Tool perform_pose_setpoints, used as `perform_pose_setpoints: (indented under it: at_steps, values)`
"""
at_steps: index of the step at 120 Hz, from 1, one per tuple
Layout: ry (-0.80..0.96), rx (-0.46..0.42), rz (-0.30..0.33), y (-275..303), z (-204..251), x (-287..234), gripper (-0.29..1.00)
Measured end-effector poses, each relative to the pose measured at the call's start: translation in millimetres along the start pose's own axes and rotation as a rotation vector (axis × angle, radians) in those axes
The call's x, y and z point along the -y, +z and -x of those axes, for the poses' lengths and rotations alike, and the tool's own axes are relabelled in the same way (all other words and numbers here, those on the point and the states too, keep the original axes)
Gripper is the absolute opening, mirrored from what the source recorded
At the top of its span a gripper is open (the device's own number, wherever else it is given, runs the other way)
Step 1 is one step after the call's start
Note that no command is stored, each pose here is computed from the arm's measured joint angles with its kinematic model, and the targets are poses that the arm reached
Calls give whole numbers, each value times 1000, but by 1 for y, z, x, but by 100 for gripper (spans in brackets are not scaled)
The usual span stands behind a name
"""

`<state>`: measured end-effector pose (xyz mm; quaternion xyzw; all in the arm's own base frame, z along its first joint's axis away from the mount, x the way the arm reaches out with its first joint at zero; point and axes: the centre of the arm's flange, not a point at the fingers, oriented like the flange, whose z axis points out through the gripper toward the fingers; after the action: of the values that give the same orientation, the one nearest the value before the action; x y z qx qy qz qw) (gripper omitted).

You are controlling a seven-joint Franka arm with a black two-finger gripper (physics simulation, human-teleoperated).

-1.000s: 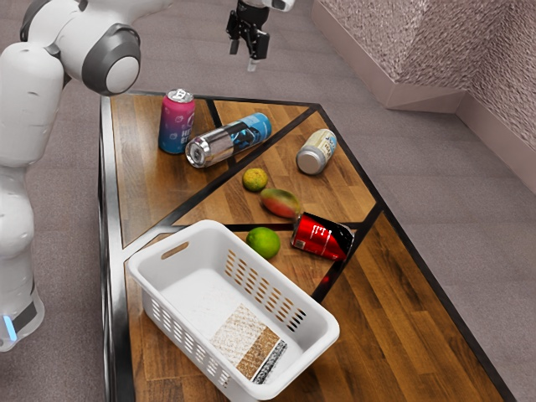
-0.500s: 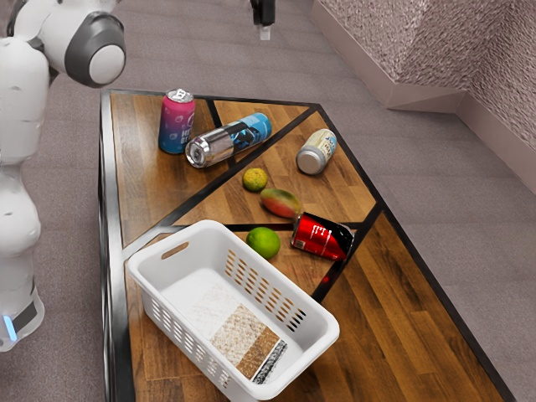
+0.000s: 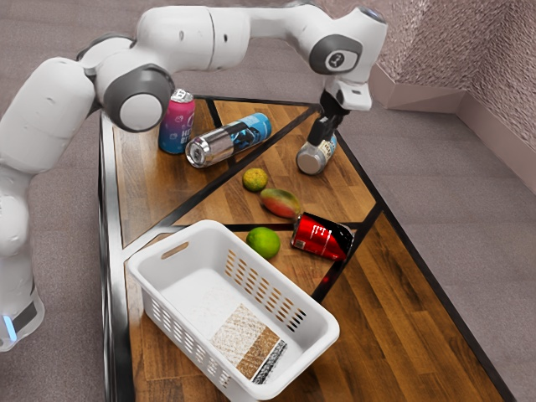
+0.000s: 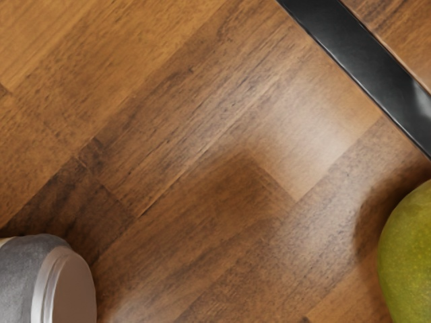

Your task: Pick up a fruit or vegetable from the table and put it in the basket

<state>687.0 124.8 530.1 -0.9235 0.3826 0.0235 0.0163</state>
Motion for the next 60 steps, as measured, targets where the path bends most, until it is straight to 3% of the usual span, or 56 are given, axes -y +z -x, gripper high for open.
perform_pose_setpoints:
  at_steps: [32,42,60]
  values:
    - [76,13,54,39,3,8,70]
    - [106,20,83,45,7,-8,70]
    - [157,-55,90,31,23,-55,70]
